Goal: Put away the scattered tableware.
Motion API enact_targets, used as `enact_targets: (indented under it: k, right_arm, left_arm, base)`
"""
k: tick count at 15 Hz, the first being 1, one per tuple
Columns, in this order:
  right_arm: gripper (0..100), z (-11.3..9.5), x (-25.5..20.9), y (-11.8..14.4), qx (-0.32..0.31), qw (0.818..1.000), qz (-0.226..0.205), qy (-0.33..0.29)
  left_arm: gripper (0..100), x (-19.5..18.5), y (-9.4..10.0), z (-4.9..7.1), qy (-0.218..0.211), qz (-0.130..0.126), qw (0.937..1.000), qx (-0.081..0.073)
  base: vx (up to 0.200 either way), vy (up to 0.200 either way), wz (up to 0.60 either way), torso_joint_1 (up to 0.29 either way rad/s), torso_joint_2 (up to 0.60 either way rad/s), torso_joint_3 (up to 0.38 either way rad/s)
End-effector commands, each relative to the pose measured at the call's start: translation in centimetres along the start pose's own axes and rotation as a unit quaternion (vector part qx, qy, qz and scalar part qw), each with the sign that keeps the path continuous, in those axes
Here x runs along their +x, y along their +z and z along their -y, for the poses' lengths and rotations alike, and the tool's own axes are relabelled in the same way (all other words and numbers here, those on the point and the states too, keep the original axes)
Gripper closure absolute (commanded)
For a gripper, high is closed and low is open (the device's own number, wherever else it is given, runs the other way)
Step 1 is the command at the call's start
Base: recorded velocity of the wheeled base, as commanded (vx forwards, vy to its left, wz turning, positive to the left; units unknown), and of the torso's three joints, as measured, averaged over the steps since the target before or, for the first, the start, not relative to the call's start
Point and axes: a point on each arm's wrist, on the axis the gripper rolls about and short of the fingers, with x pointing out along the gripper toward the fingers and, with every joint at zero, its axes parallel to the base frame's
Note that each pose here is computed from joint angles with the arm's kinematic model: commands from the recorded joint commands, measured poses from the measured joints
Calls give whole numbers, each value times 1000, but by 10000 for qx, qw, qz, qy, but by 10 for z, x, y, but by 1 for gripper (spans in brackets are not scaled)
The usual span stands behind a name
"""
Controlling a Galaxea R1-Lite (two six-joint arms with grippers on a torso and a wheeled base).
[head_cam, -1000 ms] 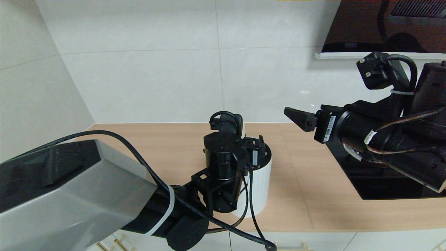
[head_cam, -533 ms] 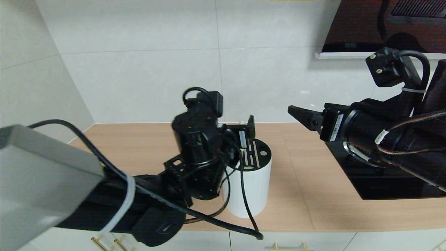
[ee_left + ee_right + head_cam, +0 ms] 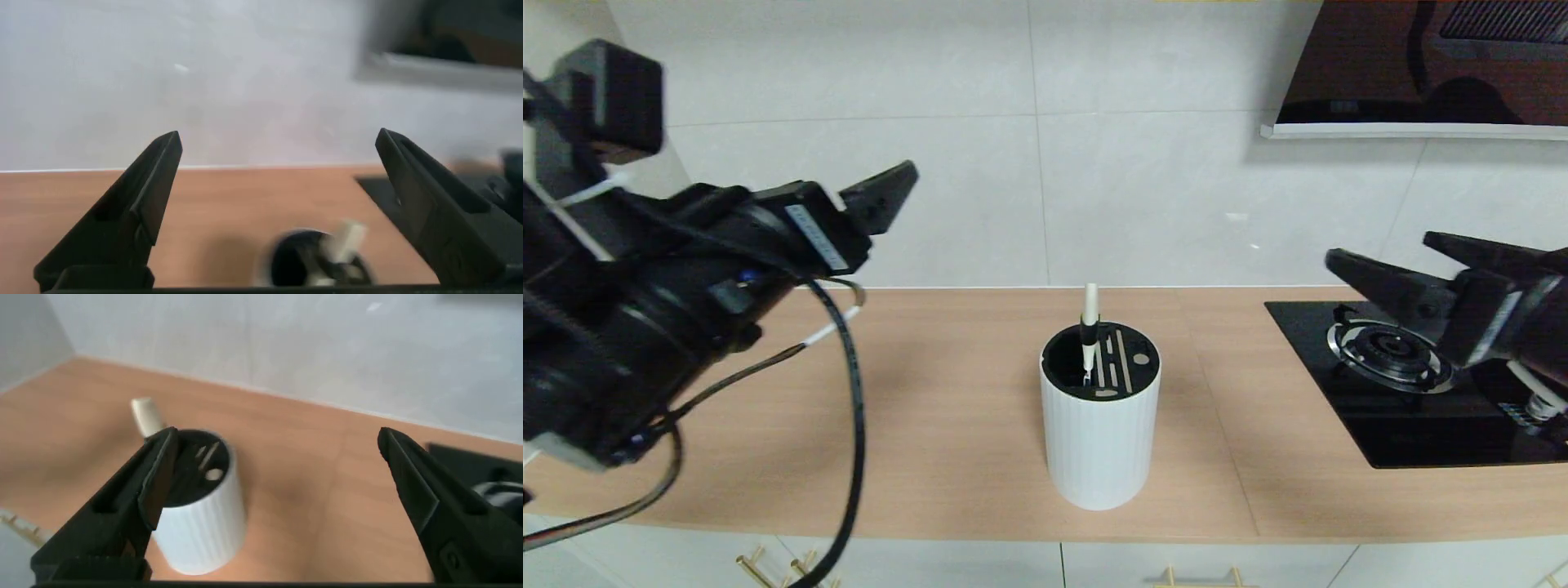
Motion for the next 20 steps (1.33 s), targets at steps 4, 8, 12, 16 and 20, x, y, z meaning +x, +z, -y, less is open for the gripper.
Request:
enact_targets:
  k: [4,8,12,16,20]
  right_arm:
    - [0,50,-145,-2,15,9893,1070,-987]
    - [0,46,-222,-39,-131,9820,925,-1643]
    - [0,37,-239,-62,-443,9681,910,-2292]
    - [0,25,-252,-72,-765,9643,1296,-2177]
    - [0,33,-233,-107,-353,9709,698,-2263]
  left_arm:
    - [0,-177,49,-62,343,106,9993,103]
    - [0,-262,42,-74,960,547,9934,300]
    - [0,-297,27,-68,1418,1027,9835,445]
    - [0,-316,-3,-61,1823,1232,9707,965]
    - [0,-288,-63,-83,2276,64,9650,1302]
  base:
    - [0,0,0,0,0,0]
    - [0,0,0,0,0,0]
    - [0,0,0,0,0,0]
    - [0,0,0,0,0,0]
    - [0,0,0,0,0,0]
